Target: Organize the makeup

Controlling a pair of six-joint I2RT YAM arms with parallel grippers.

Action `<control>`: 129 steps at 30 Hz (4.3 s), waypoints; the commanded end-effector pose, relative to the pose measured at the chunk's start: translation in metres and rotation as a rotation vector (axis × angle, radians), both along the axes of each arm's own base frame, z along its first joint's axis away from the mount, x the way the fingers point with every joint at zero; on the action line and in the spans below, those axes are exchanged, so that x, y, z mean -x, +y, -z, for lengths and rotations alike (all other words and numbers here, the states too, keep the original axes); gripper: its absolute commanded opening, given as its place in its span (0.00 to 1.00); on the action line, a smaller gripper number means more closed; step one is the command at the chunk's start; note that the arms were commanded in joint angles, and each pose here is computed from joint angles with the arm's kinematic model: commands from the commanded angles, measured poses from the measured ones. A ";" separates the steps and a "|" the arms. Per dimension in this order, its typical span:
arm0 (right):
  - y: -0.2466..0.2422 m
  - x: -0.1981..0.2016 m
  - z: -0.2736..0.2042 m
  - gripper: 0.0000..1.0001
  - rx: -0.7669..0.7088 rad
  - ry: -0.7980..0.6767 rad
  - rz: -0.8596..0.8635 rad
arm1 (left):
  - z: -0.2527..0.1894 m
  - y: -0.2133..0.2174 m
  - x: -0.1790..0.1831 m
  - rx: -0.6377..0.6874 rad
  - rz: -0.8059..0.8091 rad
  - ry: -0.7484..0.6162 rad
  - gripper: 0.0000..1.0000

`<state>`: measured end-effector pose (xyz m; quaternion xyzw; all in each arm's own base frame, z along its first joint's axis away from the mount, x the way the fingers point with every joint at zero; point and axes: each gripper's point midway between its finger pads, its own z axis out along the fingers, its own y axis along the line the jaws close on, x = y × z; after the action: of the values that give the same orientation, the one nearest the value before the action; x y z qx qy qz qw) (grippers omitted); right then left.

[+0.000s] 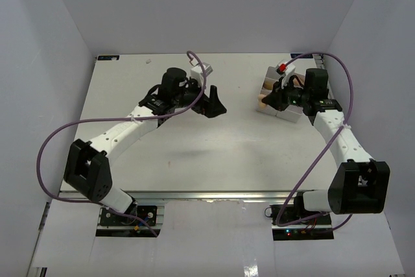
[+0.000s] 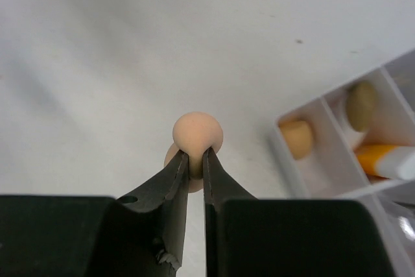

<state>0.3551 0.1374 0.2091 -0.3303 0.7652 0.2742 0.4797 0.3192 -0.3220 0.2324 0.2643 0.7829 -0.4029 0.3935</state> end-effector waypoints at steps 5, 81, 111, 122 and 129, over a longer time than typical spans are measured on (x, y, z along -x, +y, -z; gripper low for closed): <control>-0.063 -0.073 0.010 0.12 0.454 -0.233 0.213 | 0.025 0.083 -0.008 -0.208 -0.244 -0.110 0.98; 0.045 0.116 -0.039 0.69 -0.209 -0.204 -0.502 | 0.111 0.206 -0.218 -0.159 -0.761 0.389 0.67; 0.038 0.108 -0.035 0.69 -0.205 -0.187 -0.462 | 0.177 0.204 -0.299 -0.124 -0.890 0.452 0.40; 0.034 0.109 -0.040 0.69 -0.219 -0.191 -0.461 | 0.182 0.204 -0.300 -0.244 -0.932 0.381 0.36; 0.032 0.109 -0.041 0.69 -0.223 -0.190 -0.456 | 0.188 0.206 -0.295 -0.358 -0.945 0.330 0.31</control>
<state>0.2486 0.1698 0.2420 -0.4585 0.6023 0.4193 0.5012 0.6157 -0.1220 0.0366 -0.1414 0.9209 -0.1262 0.3407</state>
